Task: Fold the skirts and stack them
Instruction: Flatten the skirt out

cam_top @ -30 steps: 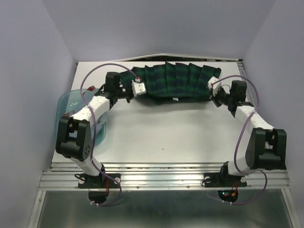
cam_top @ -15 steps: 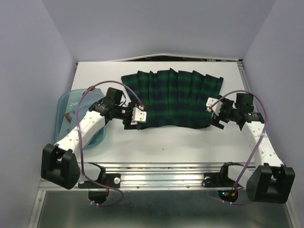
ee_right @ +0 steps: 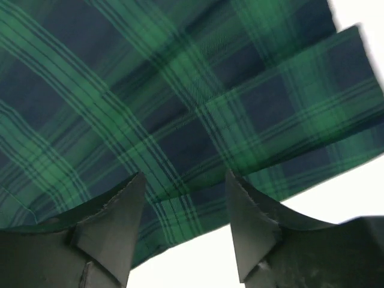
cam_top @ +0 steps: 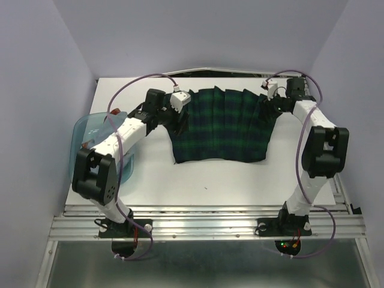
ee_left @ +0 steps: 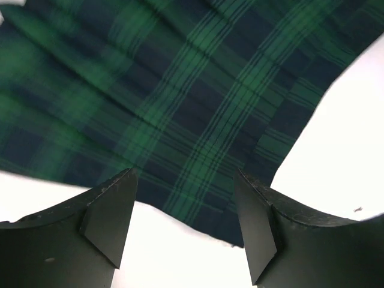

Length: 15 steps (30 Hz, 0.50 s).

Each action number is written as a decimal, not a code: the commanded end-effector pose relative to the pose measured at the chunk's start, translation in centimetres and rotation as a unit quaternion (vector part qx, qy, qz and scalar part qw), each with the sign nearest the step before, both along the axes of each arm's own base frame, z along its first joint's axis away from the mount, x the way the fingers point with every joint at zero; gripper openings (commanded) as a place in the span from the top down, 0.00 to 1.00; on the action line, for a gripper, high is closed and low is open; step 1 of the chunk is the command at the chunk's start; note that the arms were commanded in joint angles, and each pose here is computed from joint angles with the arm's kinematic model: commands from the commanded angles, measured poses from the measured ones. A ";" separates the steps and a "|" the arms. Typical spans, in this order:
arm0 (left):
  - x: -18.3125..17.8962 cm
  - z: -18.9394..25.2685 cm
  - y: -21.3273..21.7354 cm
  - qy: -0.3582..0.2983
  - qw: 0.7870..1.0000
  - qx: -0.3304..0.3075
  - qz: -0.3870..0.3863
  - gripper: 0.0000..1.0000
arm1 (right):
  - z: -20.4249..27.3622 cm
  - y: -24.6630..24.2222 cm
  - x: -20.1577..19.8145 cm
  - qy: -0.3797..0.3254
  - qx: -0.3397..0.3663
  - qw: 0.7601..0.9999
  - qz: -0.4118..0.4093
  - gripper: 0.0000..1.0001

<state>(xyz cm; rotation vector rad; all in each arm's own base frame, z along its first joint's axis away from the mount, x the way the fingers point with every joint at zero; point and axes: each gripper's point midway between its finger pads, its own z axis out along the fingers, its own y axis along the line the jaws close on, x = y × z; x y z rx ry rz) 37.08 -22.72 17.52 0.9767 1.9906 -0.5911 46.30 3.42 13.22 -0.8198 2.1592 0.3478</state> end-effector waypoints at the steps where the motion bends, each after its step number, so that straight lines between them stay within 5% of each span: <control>1: 1.4 -1.2 -0.9 0.083 0.988 -0.033 0.125 0.24 | -1.2 -0.2 4.1 0.013 0.001 0.998 -0.057 0.41; 9: 0.8 -6.9 -1.6 0.171 0.972 -0.014 0.161 0.24 | -10.8 -4.2 0.4 0.096 -0.151 0.983 -0.034 0.50; 15: 2.5 -11.5 -1.5 0.213 0.959 0.031 0.185 0.28 | -13.2 -0.2 -11.2 0.197 -0.188 0.958 0.095 0.55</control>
